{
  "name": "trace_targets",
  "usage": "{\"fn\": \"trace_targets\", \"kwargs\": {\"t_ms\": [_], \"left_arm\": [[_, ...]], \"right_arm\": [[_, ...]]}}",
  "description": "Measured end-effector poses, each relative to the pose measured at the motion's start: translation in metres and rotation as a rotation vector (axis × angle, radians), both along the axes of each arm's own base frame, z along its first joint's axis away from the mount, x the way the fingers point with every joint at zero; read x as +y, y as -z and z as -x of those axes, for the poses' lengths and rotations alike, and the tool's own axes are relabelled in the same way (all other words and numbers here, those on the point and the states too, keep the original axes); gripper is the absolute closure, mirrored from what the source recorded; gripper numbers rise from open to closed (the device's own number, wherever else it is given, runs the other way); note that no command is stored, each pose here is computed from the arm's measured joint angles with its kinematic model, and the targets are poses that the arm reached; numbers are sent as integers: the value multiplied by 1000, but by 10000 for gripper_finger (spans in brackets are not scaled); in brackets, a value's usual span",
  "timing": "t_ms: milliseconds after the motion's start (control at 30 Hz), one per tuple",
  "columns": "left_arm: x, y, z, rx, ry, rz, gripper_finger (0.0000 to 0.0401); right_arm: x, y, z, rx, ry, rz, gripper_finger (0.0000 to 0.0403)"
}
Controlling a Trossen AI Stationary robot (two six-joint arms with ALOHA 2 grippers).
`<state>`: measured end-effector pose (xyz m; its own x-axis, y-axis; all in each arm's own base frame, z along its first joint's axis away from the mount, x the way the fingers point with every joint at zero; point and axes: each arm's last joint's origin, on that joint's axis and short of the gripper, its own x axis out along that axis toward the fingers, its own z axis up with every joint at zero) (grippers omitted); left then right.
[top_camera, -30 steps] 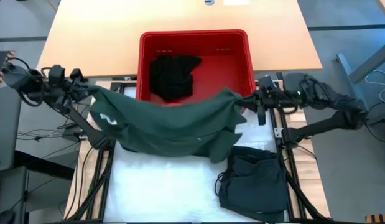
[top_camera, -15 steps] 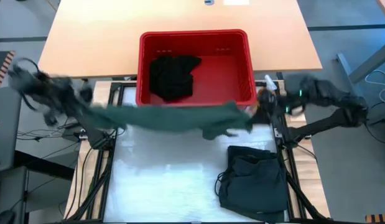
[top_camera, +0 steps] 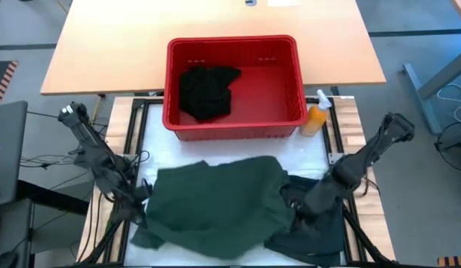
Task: Fold laundry
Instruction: Fold the green shirt
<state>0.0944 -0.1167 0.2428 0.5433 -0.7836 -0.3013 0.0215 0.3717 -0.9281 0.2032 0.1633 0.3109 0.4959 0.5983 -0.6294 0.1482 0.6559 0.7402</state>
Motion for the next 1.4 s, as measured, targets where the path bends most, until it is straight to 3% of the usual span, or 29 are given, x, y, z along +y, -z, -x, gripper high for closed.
{"fn": "trace_targets", "kwargs": {"t_ms": [133,367,600,733,1067,1200,1400], "left_arm": [[-7,14,2,140,97,-15,401],[-15,17,6,229,175,14,401],[-22,14,5,201,169,47,401],[-29,18,3,208,179,32,401],[-48,42,4,383,247,-50,401],[-53,45,0,361,198,-60,401],[-54,43,-4,296,110,-41,398]], "right_arm": [[15,12,-2,138,-31,-69,377],[35,26,-10,264,-44,-166,376],[44,33,-14,365,-75,-236,375],[43,35,-12,392,-73,-223,374],[30,46,-14,501,8,-136,366],[28,53,-14,548,10,-109,367],[29,51,-18,546,-19,-154,354]]}}
